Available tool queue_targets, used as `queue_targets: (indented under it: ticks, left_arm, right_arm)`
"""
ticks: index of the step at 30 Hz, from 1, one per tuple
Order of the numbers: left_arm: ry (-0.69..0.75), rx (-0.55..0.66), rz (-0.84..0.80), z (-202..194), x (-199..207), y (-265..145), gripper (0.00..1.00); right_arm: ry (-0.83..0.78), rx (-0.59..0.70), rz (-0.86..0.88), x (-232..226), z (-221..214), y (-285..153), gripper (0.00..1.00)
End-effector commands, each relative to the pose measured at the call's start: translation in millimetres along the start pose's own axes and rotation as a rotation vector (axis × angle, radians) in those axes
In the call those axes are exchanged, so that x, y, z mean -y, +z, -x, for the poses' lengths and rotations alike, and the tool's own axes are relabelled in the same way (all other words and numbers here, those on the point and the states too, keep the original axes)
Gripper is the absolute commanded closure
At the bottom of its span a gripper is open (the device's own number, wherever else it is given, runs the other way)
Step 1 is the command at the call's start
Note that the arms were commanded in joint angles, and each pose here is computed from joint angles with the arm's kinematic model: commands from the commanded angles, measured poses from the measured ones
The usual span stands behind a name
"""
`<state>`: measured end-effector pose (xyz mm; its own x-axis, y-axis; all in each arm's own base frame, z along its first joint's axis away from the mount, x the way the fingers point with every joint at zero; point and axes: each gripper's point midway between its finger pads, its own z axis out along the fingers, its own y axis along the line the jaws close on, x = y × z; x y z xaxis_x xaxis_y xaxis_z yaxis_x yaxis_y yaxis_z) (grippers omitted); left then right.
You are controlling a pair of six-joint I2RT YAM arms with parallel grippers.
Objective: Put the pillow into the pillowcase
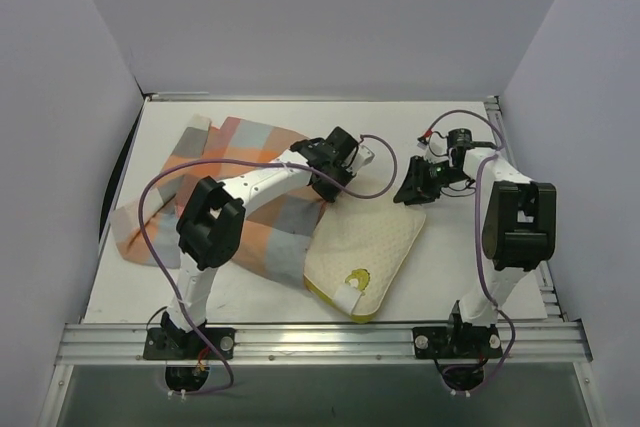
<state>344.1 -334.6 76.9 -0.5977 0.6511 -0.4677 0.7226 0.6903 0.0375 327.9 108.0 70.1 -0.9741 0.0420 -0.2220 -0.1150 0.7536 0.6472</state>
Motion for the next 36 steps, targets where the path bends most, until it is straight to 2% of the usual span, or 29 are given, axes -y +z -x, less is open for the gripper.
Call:
queue_targets:
  ticks: [1, 2, 3, 5, 7, 8, 11, 14, 19, 20, 21, 22, 24, 25, 28, 29, 30, 32, 36]
  left_arm:
    - [0.014, 0.103, -0.015, 39.5, 0.3, -7.1, 0.89]
    - [0.024, 0.134, -0.048, 50.9, 7.6, -12.9, 0.95]
    - [0.042, 0.151, -0.073, 56.8, 13.5, -16.5, 1.0]
    - [0.087, 0.206, -0.217, 71.9, 48.5, -34.5, 1.0]
    - [0.132, 0.281, -0.345, 92.0, 83.2, -64.1, 1.0]
    - [0.176, 0.299, -0.47, 93.1, 119.2, -79.4, 1.0]
    - [0.243, 0.328, -0.601, 91.7, 161.3, -107.9, 0.98]
    - [0.221, 0.262, -0.592, 67.5, 154.0, -95.6, 1.0]
    - [0.151, 0.137, -0.498, 15.9, 82.9, -53.5, 0.98]
    - [0.145, 0.105, -0.505, -0.3, 73.4, -47.3, 0.89]
    - [0.2, 0.134, -0.499, -0.5, 64.5, -53.0, 0.79]
    - [0.221, 0.155, -0.5, -1.2, 54.2, -56.9, 0.61]
    - [0.34, 0.23, -0.491, 5.5, 46.3, -76.0, 0.51]
    - [0.386, 0.266, -0.503, 10.3, 47.8, -85.9, 0.38]
    - [0.555, 0.394, -0.487, 32.3, 47.4, -117.1, 0.22]
    - [0.605, 0.417, -0.476, 37.3, 46.5, -120.1, 0.13]
    - [0.641, 0.451, -0.473, 48.0, 46.7, -129.0, 0.11]
    - [0.714, 0.431, -0.518, 43.5, 52.5, -123.6, 0.08]
    - [0.903, 0.441, -0.573, 39.2, 55.9, -100.9, 0.03]
  right_arm:
    - [0.063, -0.077, 0.123, -18.7, -16.2, 5.2, 0.74]
    - [0.068, -0.081, 0.131, -19.2, -16.4, 6.8, 0.85]
    - [0.072, -0.084, 0.136, -20.8, -16.0, 7.5, 0.9]
    - [0.075, -0.081, 0.164, -28.1, -13.0, 8.3, 1.0]
    - [0.081, -0.083, 0.202, -42.7, -10.9, 12.1, 1.0]
    - [0.078, -0.073, 0.22, -50.3, -9.0, 10.7, 1.0]
    - [0.102, -0.057, 0.264, -69.9, -12.2, 11.3, 1.0]
    - [0.119, -0.045, 0.285, -76.6, -20.1, 7.1, 1.0]
    - [0.135, -0.052, 0.308, -78.4, -40.7, 1.0, 1.0]
    - [0.132, -0.056, 0.312, -78.4, -48.6, 0.3, 1.0]
    - [0.127, -0.062, 0.318, -79.3, -53.9, 0.3, 1.0]
    - [0.123, -0.066, 0.317, -79.0, -58.2, 0.4, 1.0]
    - [0.114, -0.076, 0.34, -80.7, -66.2, -0.4, 1.0]
    - [0.114, -0.079, 0.348, -81.2, -68.2, -0.5, 1.0]
    - [0.102, -0.094, 0.38, -85.1, -74.2, -0.3, 1.0]
    - [0.092, -0.094, 0.387, -86.4, -75.3, -0.9, 1.0]
    - [0.082, -0.095, 0.395, -88.2, -76.3, -1.4, 1.0]
    - [0.056, -0.087, 0.423, -93.3, -75.1, -4.7, 1.0]
    - [0.021, -0.066, 0.465, -102.8, -70.5, -11.9, 1.0]
